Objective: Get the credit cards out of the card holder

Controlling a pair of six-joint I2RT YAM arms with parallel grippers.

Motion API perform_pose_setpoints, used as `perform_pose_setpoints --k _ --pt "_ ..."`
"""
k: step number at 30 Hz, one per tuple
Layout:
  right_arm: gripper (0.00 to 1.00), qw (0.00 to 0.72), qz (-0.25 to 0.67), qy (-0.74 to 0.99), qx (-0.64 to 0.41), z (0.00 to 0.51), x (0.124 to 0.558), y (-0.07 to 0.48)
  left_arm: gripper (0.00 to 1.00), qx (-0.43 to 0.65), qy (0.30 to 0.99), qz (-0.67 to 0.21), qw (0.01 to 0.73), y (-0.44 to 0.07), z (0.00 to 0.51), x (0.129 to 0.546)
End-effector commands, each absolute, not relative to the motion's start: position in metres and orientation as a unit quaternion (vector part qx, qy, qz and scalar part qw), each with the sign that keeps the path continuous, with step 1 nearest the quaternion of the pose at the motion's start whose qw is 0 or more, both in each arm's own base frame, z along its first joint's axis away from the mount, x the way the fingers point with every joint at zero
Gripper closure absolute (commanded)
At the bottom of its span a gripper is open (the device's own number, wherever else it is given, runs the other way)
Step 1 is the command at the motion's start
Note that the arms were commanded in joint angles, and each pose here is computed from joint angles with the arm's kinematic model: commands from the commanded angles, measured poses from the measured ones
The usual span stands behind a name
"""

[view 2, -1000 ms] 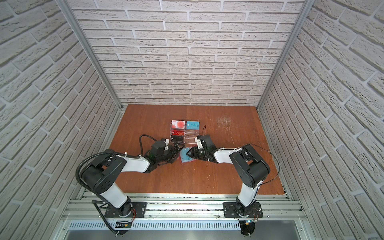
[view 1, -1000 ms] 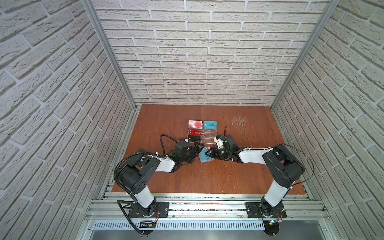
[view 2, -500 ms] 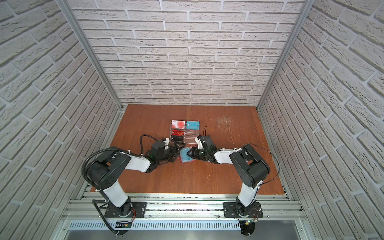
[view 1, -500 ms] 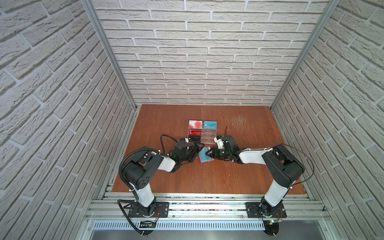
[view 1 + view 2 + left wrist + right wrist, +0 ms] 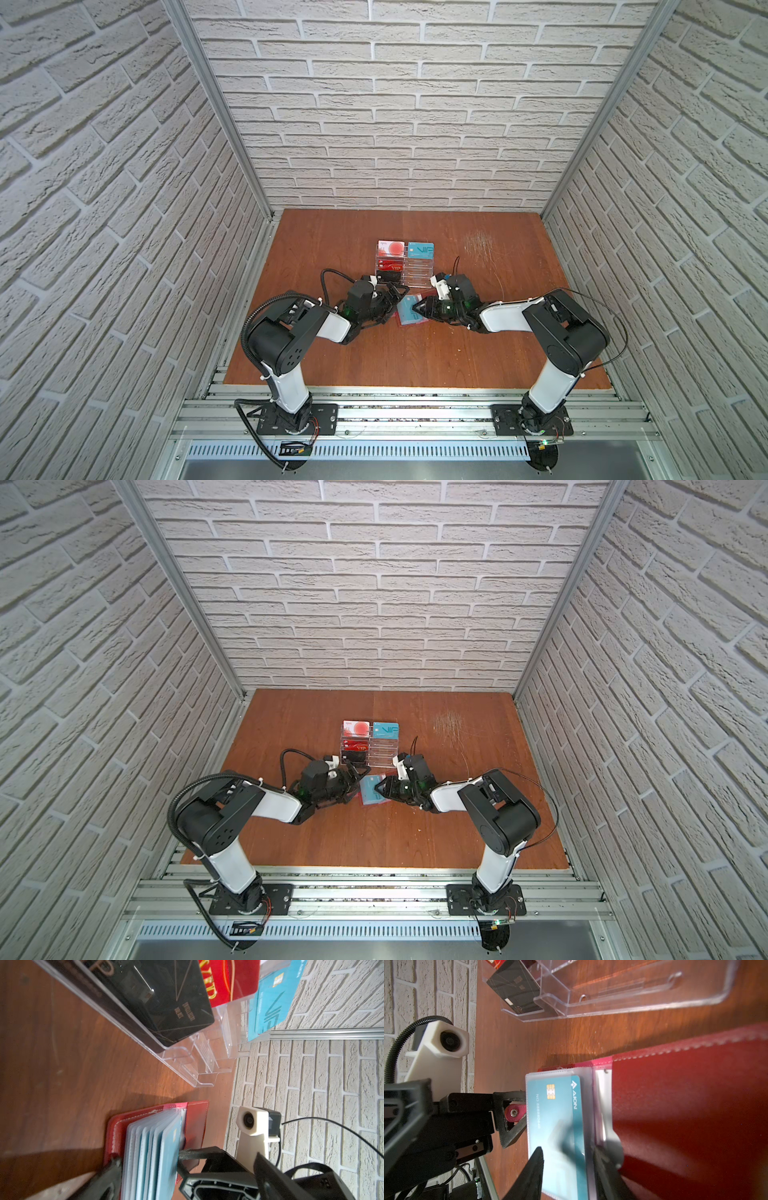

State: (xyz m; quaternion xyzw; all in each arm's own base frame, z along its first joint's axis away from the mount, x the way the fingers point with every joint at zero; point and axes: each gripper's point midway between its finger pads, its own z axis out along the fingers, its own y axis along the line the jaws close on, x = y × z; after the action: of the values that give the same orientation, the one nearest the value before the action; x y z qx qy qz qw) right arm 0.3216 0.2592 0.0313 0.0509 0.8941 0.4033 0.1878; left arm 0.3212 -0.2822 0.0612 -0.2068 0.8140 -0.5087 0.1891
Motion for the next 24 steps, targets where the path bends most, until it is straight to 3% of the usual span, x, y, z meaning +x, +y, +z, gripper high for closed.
perform_pose_setpoints --k 1,15,24 --pt "0.59 0.208 0.433 0.876 0.046 0.049 0.322 0.264 0.02 -0.223 0.843 -0.463 0.159 -0.272 0.023 0.313" --pt "0.60 0.254 0.481 0.837 0.058 0.058 0.322 0.263 0.02 -0.213 0.853 -0.453 0.149 -0.275 0.013 0.313" --pt "0.60 0.247 0.503 0.825 0.069 0.051 0.326 0.269 0.02 -0.213 0.853 -0.453 0.147 -0.274 0.010 0.311"
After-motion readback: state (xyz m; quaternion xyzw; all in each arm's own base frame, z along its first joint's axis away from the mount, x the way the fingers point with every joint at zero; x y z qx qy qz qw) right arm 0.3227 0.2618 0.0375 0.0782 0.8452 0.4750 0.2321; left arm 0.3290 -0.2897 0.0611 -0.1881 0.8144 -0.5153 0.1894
